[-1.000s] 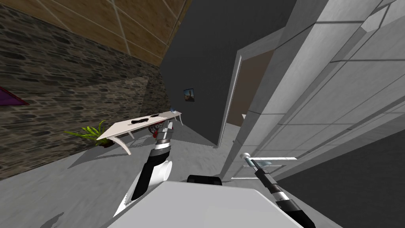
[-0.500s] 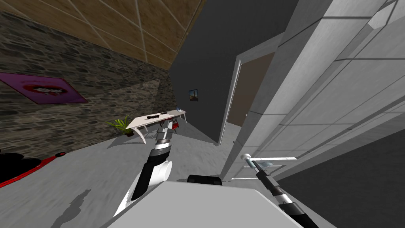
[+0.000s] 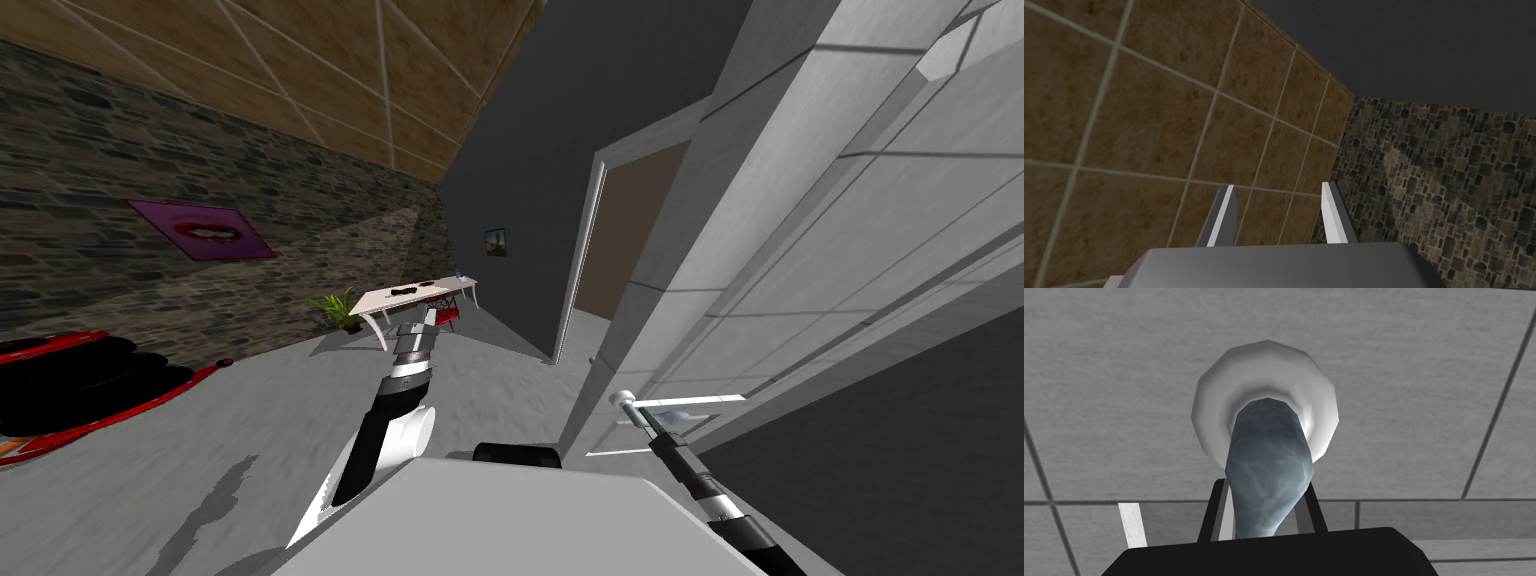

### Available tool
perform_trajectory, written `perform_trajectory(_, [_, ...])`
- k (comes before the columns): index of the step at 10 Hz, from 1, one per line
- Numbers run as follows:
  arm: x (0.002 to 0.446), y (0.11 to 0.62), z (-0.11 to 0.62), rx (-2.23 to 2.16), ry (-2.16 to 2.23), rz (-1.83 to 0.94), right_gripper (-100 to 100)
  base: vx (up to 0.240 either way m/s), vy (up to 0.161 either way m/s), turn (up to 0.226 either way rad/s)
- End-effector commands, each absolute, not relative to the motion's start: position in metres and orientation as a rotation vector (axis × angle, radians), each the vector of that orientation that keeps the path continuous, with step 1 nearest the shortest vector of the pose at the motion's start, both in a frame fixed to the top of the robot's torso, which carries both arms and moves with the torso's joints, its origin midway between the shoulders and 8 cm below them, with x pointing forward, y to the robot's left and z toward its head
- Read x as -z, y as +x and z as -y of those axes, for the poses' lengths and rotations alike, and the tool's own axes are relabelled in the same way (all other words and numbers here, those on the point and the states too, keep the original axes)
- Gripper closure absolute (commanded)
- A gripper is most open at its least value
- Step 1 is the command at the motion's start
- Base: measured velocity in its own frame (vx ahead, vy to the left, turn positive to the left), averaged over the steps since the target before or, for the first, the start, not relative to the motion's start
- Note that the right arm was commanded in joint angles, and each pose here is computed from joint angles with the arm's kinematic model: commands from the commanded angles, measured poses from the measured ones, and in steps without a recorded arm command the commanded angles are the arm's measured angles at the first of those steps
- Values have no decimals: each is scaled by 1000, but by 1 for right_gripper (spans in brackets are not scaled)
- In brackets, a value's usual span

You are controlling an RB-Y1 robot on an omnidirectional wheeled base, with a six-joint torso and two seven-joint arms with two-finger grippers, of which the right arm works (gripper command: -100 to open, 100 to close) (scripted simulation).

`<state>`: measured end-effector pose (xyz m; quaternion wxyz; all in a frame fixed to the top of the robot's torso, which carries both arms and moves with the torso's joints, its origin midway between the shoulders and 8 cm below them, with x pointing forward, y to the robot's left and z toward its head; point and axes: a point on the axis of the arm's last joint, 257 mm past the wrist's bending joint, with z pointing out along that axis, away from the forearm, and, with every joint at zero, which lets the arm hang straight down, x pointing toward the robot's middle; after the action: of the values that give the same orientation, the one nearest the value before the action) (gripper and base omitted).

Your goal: Pull the door open

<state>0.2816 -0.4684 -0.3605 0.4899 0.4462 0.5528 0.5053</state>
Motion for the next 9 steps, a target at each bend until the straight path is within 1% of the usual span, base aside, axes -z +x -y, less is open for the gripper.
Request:
perform_trajectory(1, [359,283,469,-1230,1078,-1343,100,-195,-73,157])
perform_trajectory(9, [356,290,472,-1240,1060,-1354,100,-202,-69,138])
